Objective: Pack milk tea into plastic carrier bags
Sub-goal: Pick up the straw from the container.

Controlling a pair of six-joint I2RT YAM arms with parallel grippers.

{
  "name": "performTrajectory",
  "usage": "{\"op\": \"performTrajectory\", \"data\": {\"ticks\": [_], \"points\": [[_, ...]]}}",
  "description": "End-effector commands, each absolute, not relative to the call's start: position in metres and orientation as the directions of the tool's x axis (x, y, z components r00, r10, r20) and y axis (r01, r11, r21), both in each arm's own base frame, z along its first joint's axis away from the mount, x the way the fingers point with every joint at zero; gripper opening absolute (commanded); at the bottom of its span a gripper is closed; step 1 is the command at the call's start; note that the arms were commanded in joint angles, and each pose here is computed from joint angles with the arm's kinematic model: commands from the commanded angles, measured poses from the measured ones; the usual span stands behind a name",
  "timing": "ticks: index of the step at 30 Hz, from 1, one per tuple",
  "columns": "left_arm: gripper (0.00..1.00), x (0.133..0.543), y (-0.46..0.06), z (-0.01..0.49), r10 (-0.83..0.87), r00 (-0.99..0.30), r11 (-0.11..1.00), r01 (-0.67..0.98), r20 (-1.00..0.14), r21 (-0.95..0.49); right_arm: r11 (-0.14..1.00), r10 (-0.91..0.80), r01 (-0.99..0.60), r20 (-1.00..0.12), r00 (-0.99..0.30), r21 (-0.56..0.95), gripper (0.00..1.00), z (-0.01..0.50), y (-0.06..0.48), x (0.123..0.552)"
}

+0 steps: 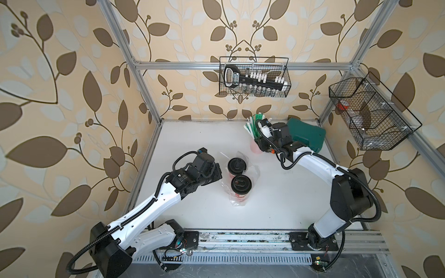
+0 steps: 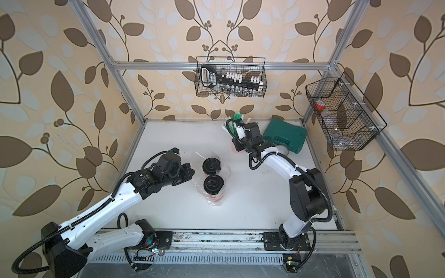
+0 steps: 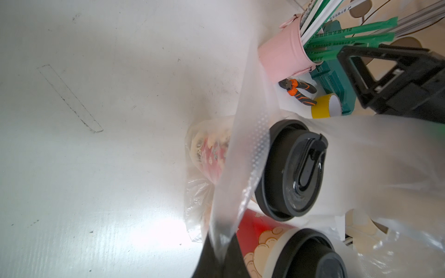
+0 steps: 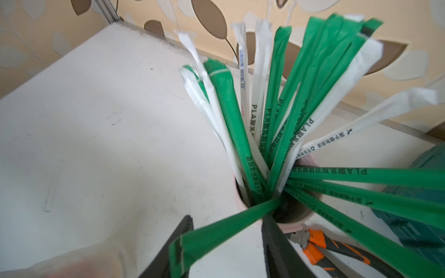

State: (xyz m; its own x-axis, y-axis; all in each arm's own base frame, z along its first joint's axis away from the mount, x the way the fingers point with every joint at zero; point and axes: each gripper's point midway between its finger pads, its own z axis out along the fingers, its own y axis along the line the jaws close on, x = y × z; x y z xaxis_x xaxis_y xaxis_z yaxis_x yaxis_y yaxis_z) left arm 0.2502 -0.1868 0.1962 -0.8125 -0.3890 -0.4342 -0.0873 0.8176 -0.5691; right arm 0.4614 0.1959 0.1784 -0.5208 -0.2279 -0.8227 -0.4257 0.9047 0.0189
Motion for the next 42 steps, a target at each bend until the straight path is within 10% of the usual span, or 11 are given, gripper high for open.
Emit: {"op": "performTrajectory", "data": {"ticks": [1, 25, 42], "points": [[0.00, 0.258, -0.182, 0.211, -0.418, -0.784, 0.809, -0.092, -0.459, -0.580, 0.915, -0.234, -0.402, -0.848, -0.476, -0.027, 0.38, 0.183, 0.195, 0.482], [0.00, 0.259, -0.182, 0.208, -0.421, -0.786, 0.806, -0.096, -0.453, -0.584, 0.924, -0.213, -0.379, -0.887, -0.410, -0.047, 0.09, 0.220, 0.189, 0.484], [0.00, 0.260, -0.185, 0.209, -0.441, -0.787, 0.790, -0.112, -0.432, -0.603, 0.926, -0.210, -0.373, -0.889, -0.407, -0.048, 0.08, 0.245, 0.175, 0.479]]}}
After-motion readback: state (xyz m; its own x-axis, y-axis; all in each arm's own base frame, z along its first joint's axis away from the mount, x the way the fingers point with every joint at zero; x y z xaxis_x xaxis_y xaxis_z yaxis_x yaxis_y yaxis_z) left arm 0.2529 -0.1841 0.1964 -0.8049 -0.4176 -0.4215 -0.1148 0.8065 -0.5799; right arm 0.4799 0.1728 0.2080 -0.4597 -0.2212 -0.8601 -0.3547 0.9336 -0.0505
